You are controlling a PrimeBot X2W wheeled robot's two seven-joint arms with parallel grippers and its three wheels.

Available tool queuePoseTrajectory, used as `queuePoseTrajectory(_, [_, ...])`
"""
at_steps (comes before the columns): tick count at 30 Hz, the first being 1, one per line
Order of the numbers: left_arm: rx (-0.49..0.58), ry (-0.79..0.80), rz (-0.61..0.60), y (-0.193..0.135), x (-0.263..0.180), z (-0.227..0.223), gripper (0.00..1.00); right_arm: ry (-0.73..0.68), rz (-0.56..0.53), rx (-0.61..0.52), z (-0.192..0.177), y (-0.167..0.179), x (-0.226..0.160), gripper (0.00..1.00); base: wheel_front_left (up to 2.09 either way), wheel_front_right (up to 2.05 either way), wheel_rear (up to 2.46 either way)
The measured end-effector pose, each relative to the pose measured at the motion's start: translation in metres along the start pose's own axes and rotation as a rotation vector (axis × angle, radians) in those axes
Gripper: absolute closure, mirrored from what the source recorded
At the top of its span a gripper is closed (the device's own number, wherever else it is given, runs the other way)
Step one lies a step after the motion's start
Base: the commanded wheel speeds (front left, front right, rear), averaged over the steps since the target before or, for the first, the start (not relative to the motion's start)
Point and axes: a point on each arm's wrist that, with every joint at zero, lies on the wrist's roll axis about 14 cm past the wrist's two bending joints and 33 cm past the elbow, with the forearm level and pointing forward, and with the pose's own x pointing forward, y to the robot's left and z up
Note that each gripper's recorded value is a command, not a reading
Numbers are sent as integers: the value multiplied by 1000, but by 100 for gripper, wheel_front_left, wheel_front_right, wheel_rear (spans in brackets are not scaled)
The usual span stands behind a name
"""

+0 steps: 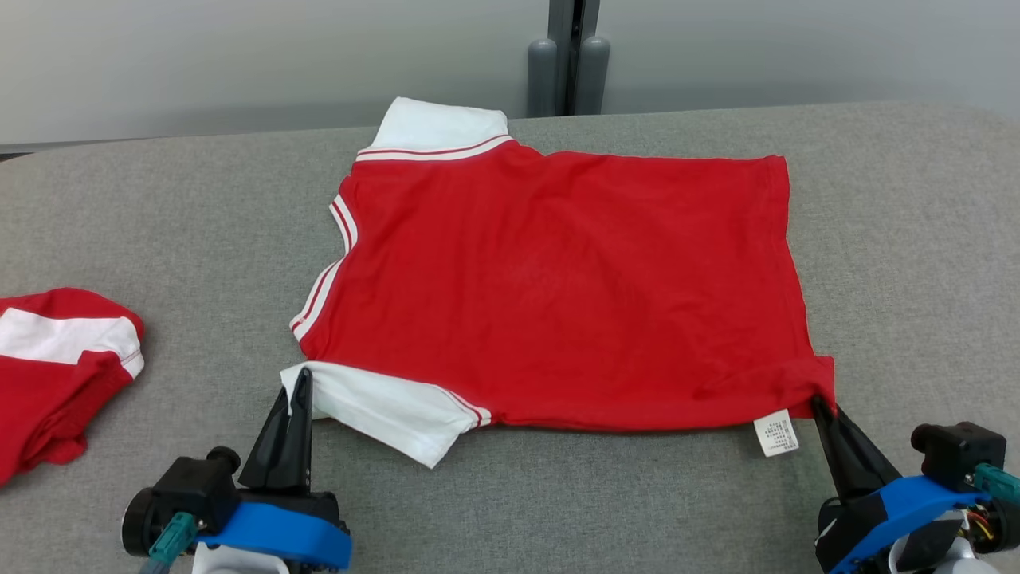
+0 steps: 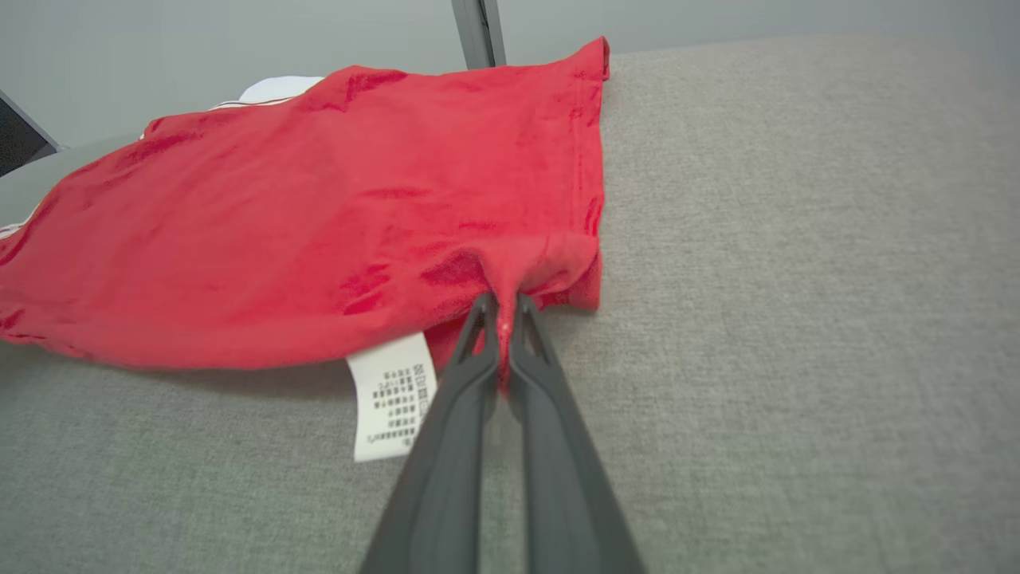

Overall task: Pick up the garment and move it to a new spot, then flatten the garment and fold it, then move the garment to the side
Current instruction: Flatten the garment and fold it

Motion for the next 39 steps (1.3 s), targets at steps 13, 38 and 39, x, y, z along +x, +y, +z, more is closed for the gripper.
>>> queuePoseTrajectory(13, [75,17,-103,-13,53,2,100,-4,15,-1,13,-1,38,100,0,0,0])
queuePoseTrajectory(38, [107,18,-63,9,93,6,0,-45,2,-48,31,-15,80,0,0,0,0])
queuePoseTrajectory(39, [106,21,-55,11,90,5,0,-40,-3,-49,29,-17,77,0,0,0,0])
